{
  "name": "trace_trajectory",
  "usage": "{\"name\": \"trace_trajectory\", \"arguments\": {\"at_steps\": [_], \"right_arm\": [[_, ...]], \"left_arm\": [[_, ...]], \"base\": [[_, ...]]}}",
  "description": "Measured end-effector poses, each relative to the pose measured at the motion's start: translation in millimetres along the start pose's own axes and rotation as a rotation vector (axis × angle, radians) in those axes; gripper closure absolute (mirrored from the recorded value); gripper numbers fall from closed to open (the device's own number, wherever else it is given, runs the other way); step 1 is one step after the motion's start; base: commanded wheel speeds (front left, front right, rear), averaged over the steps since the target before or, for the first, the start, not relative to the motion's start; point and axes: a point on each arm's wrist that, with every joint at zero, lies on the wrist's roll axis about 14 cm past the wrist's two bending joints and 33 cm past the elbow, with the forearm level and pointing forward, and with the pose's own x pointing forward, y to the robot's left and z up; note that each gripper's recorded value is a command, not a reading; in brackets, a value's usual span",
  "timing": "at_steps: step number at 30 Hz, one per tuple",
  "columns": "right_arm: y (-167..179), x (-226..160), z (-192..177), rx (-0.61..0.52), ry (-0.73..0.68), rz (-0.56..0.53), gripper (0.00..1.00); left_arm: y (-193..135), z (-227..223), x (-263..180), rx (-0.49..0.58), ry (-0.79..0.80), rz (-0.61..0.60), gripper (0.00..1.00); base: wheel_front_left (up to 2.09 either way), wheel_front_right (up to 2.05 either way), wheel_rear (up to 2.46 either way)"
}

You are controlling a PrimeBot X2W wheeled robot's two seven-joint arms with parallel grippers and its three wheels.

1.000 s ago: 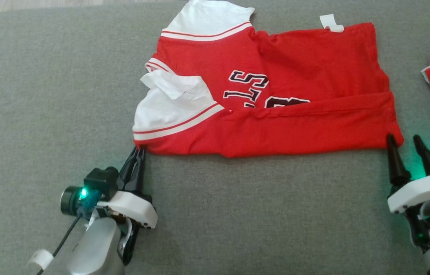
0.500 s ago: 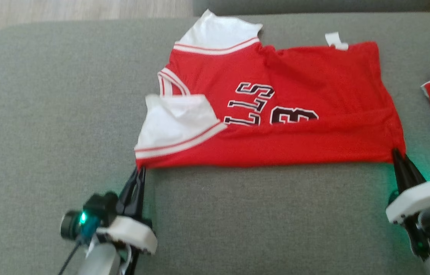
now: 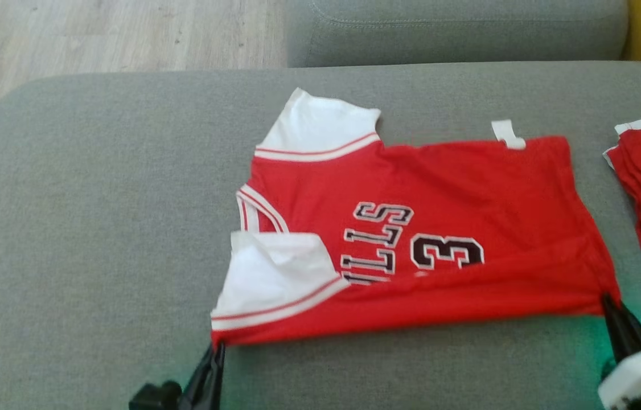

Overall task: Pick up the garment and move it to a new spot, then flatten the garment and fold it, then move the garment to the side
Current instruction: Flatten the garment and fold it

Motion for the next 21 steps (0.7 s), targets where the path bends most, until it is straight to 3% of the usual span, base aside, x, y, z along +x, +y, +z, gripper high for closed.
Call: {"name": "trace_trajectory", "arguments": {"at_steps": [9,10,11,12,13,21], "right_arm": [[-7.8,-27.6,-19.3,0.011,0.051,-0.037,1.0],[-8.1,-28.5,-18.7,0.007,0.049,-0.039,0.79],[-8.9,-29.6,-17.7,0.003,0.045,-0.043,0.2],[-10.3,-30.4,-16.3,-0.002,0.042,-0.05,0.0],[-11.8,-30.8,-13.9,-0.005,0.032,-0.058,0.0],[-11.8,-32.7,5.6,-0.014,-0.042,-0.078,0.0]], "left_arm": [[-7.0,-3.9,-19.9,-0.016,0.024,0.001,1.0],[-8.1,-2.8,-19.5,-0.015,0.021,-0.002,1.0],[-9.4,-3.4,-19.3,-0.014,0.027,-0.006,0.79],[-11.4,-5.0,-19.2,-0.012,0.038,-0.013,0.51],[-13.9,-7.1,-19.1,-0.009,0.051,-0.022,0.02],[-25.2,17.7,4.0,0.039,0.041,-0.087,0.0]], "base": [[0.0,0.0,0.0],[0.0,0.0,0.0],[0.0,0.0,0.0],[0.0,0.0,0.0],[0.0,0.0,0.0],[0.0,0.0,0.0]]}}
